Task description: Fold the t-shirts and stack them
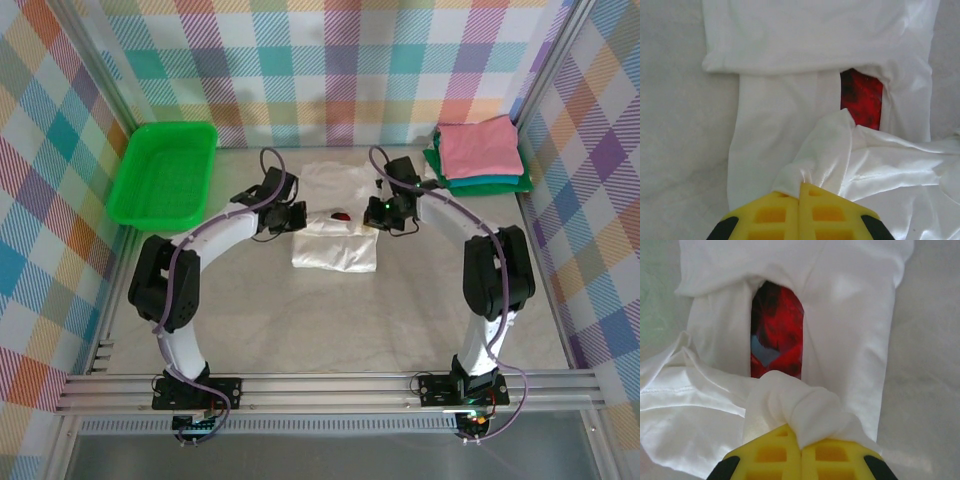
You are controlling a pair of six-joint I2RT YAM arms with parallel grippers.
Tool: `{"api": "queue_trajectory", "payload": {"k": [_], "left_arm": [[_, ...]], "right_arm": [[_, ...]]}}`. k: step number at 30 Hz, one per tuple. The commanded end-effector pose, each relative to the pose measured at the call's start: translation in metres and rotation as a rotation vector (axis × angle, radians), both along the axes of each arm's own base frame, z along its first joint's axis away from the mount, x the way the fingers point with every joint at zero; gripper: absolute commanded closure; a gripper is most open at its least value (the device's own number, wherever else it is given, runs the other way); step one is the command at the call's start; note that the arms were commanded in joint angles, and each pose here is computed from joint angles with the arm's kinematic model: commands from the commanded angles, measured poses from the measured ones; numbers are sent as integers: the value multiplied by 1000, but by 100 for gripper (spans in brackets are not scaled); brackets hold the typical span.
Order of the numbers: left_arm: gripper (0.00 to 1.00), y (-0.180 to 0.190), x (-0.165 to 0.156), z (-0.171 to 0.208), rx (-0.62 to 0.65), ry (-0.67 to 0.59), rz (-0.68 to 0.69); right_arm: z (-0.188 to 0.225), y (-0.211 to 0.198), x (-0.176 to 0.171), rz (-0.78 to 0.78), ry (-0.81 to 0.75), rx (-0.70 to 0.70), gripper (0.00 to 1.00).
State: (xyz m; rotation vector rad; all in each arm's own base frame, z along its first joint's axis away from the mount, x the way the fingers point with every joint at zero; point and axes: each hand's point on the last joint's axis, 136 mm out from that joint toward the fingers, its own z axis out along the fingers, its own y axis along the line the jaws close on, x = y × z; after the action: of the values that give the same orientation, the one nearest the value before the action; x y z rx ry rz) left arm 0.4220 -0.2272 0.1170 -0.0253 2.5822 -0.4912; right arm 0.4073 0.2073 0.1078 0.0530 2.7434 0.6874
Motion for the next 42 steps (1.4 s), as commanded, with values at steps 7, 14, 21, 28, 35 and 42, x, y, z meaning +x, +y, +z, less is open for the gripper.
{"api": "queue_trajectory", "payload": {"k": [7, 14, 21, 28, 35, 42], "left_arm": [[100, 2, 45, -16, 71, 20, -23], [66, 15, 82, -28, 123, 45, 27], [49, 42, 69, 27, 124, -74, 164], [49, 29, -14, 18, -21, -165, 54], [51, 11, -43, -8, -149, -219, -87], [55, -10, -17, -16, -195, -240, -122]], "right_arm": [[-1, -2, 45, -1, -49, -21, 100], [5, -3, 81, -8, -92, -7, 66], [47, -4, 61, -5, -131, 48, 62], [51, -2, -11, 23, -114, 115, 58], [18, 28, -23, 89, -61, 177, 84], [-11, 50, 27, 90, -113, 155, 88]]}}
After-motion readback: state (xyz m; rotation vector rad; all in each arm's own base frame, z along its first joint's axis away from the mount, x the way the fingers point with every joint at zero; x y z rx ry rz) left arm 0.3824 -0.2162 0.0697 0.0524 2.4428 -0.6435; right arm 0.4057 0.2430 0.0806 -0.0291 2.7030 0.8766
